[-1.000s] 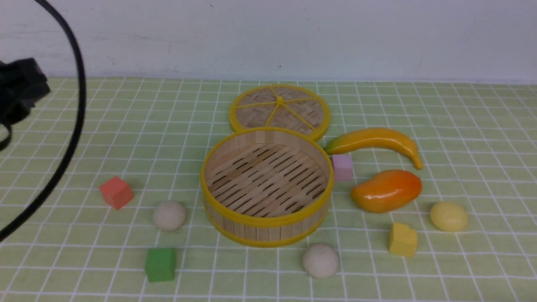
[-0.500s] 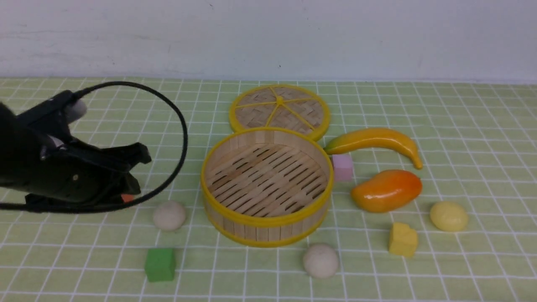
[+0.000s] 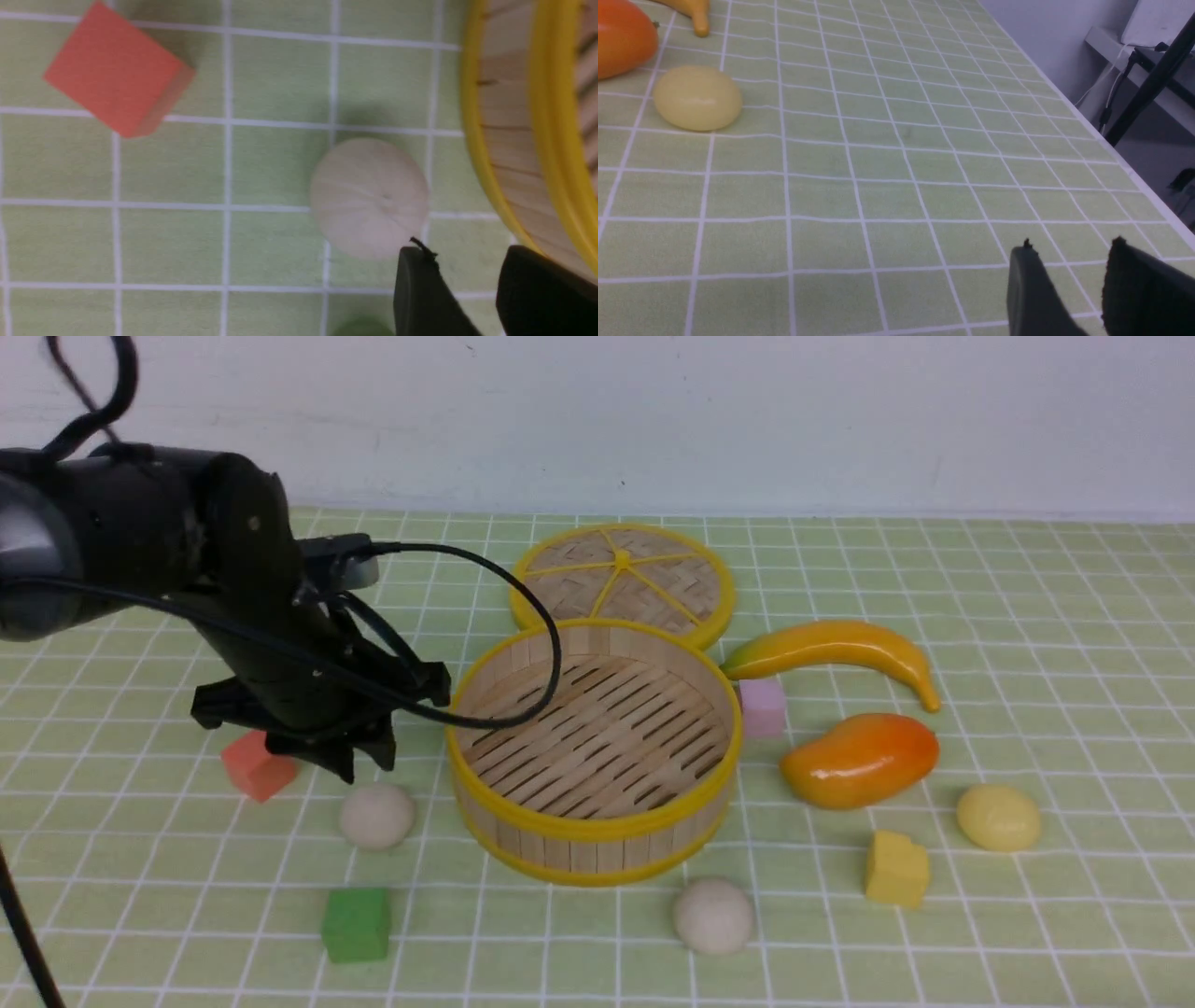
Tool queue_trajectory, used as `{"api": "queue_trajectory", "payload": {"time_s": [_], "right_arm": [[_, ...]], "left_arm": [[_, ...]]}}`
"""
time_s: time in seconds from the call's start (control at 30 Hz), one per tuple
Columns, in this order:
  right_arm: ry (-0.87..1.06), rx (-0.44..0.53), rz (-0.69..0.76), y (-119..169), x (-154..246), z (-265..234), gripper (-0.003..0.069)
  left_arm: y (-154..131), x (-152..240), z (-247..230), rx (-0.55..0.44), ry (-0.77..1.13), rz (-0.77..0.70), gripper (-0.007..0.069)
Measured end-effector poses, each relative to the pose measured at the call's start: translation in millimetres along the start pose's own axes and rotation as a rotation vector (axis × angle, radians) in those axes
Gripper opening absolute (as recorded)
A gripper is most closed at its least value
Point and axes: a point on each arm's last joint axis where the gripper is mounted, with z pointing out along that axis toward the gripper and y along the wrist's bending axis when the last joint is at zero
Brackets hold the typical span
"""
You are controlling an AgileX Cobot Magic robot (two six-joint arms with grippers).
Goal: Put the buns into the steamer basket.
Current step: Use the left arm to grab a steamed stuffed bun, then use the left arm to put the steamed stuffed bun into the steamer
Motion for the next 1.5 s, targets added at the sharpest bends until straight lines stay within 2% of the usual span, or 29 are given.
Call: {"api": "queue_trajectory", "payload": {"time_s": [0.23, 0.8, 0.87, 0.93, 0.97, 1.0, 1.07, 1.23, 1.5], "right_arm": [[0.0, 0.0, 0.0, 0, 0, 0, 0.0241], [0.0, 0.0, 0.0, 0, 0, 0, 0.0241], [0.0, 0.0, 0.0, 0, 0, 0, 0.0241], [0.0, 0.0, 0.0, 0, 0, 0, 0.0241], [0.0, 0.0, 0.0, 0, 0, 0, 0.0241], [0.0, 0.0, 0.0, 0, 0, 0, 0.0241], [0.0, 0.0, 0.0, 0, 0, 0, 0.0241], [0.0, 0.0, 0.0, 0, 0, 0, 0.0241], [0.0, 0.0, 0.0, 0, 0, 0, 0.0241]], "left_arm": [[2, -3, 24, -0.05, 0.048, -0.039, 0.0238], [3, -1, 59, -0.064, 0.087, -0.043, 0.023], [3, -1, 59, -0.064, 0.088, -0.042, 0.021], [3, 0, 59, -0.066, 0.095, -0.027, 0.0144], [3, 0, 59, -0.067, 0.096, -0.027, 0.0137], [4, 1, 58, -0.071, 0.109, -0.017, 0.007], [4, 1, 58, -0.075, 0.119, -0.015, 0.0007], [1, -5, 48, -0.073, 0.12, -0.001, -0.0013], [-15, -38, -14, 0.008, -0.007, -0.016, -0.0013]]}}
